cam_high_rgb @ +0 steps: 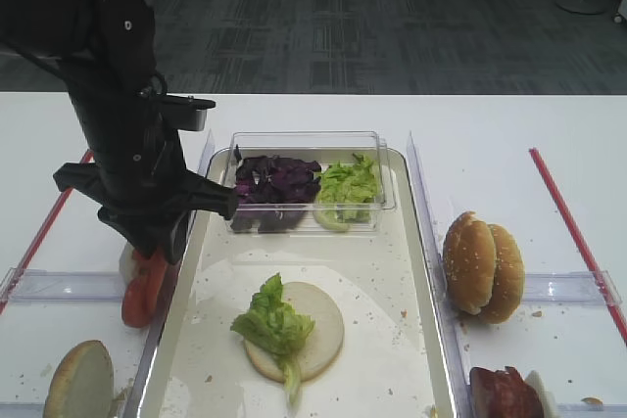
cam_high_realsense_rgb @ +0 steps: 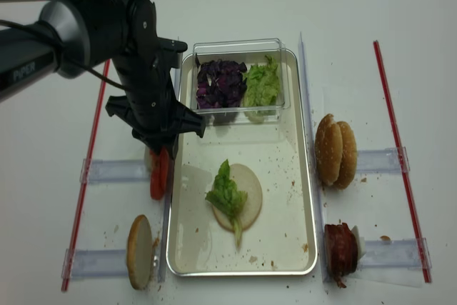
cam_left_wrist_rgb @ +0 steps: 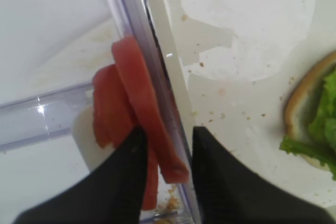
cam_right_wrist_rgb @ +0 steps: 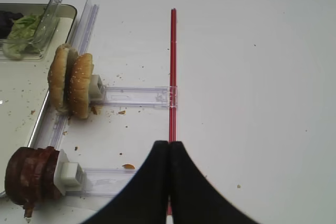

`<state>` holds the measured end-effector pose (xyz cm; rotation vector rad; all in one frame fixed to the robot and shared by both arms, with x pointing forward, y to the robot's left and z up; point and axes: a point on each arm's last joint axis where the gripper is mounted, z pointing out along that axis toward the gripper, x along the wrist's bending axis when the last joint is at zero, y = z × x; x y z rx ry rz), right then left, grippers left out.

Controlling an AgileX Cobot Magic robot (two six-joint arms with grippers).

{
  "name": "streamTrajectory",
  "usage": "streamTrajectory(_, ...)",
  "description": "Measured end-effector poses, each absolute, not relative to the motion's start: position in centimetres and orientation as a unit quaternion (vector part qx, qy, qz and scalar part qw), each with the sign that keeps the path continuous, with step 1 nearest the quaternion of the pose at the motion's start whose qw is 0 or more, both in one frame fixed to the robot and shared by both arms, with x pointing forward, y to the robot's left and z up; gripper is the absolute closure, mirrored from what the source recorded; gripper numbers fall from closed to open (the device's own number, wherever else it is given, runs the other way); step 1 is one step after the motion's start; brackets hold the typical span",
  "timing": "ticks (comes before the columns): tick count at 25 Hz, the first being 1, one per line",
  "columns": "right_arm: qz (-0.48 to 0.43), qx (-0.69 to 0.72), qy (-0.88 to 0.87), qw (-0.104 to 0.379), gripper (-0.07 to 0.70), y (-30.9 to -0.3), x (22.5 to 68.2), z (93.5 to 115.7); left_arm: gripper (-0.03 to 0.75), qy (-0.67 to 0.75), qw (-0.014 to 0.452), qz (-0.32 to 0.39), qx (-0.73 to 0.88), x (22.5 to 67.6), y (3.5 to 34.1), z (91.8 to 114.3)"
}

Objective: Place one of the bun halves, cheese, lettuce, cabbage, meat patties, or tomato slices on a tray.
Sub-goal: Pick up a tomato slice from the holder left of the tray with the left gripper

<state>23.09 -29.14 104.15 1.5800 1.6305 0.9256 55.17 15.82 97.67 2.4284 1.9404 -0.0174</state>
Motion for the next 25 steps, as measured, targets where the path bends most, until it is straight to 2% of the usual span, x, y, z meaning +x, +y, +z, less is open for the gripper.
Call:
streamTrajectory(20, 0.355, 0.606, 0.626, 0.338, 0.595, -29.14, 23.09, 104.15, 0.671, 0.622, 0.007, 0.013, 0.783, 55.33, 16.17, 97.67)
streamTrajectory(25, 0.355, 0.606, 0.626, 0.338, 0.595, -29.14, 23.09, 104.15, 0.683, 0.622, 0.007, 0.013, 0.782, 55.33, 16.17, 97.67)
